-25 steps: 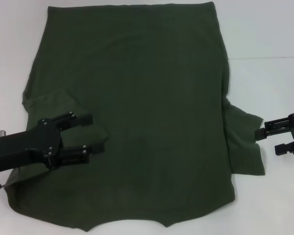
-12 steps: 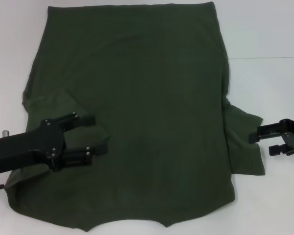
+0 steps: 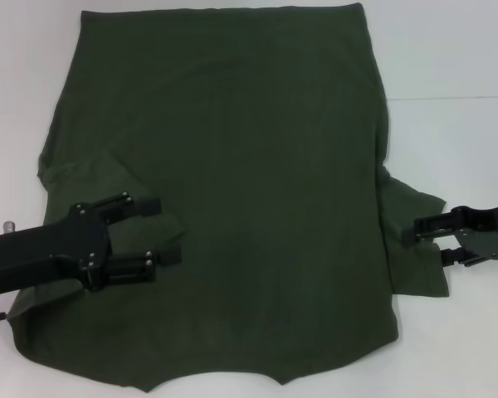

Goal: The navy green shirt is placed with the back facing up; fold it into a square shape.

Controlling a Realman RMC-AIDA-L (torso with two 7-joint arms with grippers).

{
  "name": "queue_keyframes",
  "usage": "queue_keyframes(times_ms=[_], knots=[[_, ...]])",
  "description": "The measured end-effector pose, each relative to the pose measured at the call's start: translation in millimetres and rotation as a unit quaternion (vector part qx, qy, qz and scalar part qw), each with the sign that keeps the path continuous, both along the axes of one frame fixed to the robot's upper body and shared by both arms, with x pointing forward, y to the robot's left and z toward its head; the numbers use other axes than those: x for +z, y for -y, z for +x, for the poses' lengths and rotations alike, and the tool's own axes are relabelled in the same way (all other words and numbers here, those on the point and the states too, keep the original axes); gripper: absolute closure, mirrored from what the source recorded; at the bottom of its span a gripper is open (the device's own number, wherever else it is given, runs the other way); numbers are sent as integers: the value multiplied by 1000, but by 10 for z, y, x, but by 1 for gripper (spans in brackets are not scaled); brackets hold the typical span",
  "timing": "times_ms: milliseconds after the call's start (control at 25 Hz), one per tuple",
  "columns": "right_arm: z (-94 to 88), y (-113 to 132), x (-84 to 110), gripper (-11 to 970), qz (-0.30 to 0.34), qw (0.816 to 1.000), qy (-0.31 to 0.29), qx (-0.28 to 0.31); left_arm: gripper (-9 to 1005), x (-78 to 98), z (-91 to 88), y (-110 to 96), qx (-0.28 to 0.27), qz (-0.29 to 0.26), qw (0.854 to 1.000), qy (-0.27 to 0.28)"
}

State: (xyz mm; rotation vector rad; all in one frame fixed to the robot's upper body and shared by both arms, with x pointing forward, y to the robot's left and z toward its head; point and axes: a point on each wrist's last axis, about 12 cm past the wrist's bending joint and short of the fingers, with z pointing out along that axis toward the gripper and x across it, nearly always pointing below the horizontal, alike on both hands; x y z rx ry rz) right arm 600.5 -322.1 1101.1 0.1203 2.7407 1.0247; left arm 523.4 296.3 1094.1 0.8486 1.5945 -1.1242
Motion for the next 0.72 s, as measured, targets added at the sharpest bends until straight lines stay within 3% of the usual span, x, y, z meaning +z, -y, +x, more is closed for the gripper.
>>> queue_keyframes(times_ms=[720], knots=[[16, -96, -69, 62, -1, 1000, 12, -1, 76, 11, 18, 1, 0, 3, 1000, 4]])
